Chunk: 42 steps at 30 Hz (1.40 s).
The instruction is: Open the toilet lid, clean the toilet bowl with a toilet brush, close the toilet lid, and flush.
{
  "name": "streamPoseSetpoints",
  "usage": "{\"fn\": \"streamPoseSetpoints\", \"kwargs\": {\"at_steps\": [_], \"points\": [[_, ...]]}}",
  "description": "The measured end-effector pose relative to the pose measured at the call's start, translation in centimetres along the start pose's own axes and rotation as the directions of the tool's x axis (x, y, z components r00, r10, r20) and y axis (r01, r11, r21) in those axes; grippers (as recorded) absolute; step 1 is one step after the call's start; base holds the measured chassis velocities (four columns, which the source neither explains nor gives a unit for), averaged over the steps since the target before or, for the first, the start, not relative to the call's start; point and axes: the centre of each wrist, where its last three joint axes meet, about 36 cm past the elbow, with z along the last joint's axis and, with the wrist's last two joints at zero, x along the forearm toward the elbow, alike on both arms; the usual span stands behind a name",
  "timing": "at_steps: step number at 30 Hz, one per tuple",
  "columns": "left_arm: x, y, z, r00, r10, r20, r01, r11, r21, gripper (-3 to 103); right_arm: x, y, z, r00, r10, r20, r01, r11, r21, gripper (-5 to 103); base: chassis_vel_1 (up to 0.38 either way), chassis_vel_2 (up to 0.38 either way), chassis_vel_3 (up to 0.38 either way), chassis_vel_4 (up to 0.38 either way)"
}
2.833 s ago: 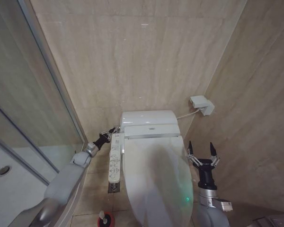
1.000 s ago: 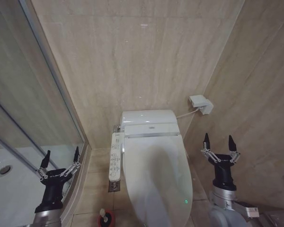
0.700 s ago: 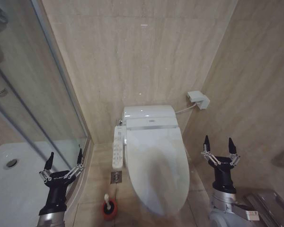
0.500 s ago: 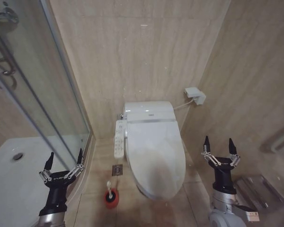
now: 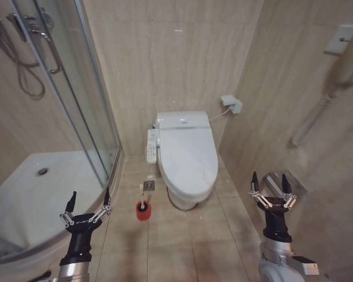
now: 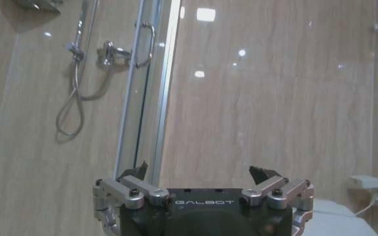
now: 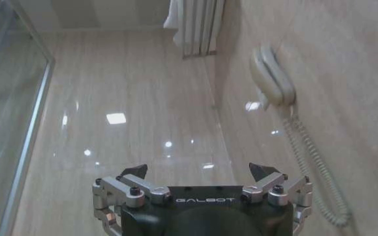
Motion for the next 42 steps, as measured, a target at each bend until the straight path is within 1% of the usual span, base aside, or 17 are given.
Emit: {"fn": "streamPoseSetpoints", "kwargs": {"at_steps": [3, 10, 18, 24, 33, 36, 38, 42], "points": [[-0.1, 0.0, 0.2, 1.0, -0.004, 0.001, 0.004, 1.0, 0.003, 100, 0.1, 0.1, 0.0, 1.0, 0.001, 0.0, -0.001, 1.0, -0.001, 100, 0.142, -0.126, -0.174, 0.137], [0.1, -0.5, 0.3, 1.0, -0.002, -0.001, 0.002, 1.0, 0.018, 100, 0.3, 0.2, 0.0, 1.0, 0.005, -0.002, -0.005, 1.0, -0.003, 100, -0.034, 0.018, 0.047, -0.029], [0.0, -0.2, 0.7, 1.0, -0.006, -0.005, 0.006, 1.0, 0.007, 100, 0.6, 0.6, 0.1, 1.0, 0.011, -0.007, -0.011, 1.0, -0.007, 100, -0.027, 0.035, 0.038, -0.027], [0.2, -0.8, 1.3, 1.0, -0.003, -0.016, 0.003, 1.0, 0.029, 100, 0.7, 0.1, 0.0, 1.0, 0.026, -0.009, -0.026, 1.0, 0.012, 100, 0.0, 0.0, 0.0, 0.0], [-0.2, -1.1, 1.8, 1.0, 0.003, -0.016, -0.003, 0.999, 0.036, 100, 1.1, -0.5, -0.7, 0.999, 0.036, -0.012, -0.036, 0.999, 0.032, 100, 0.0, 0.0, 0.0, 0.0], [-0.3, -1.2, 2.1, 1.0, 0.0, -0.018, 0.001, 0.999, 0.04, 100, 1.7, -0.3, -1.0, 0.998, 0.052, -0.025, -0.051, 0.998, 0.038, 100, 0.0, 0.0, 0.0, 0.0], [-0.3, -1.2, 2.3, 1.0, 0.0, -0.021, 0.001, 0.999, 0.041, 100, 2.0, -0.1, -1.4, 0.996, 0.076, -0.052, -0.074, 0.996, 0.054, 100, 0.0, 0.0, 0.0, 0.0], [-0.4, -1.1, 2.3, 1.0, 0.001, -0.023, 0.0, 0.999, 0.039, 100, 2.2, -0.2, -1.6, 0.994, 0.087, -0.063, -0.083, 0.994, 0.067, 100, 0.0, 0.0, 0.0, 0.0]]}}
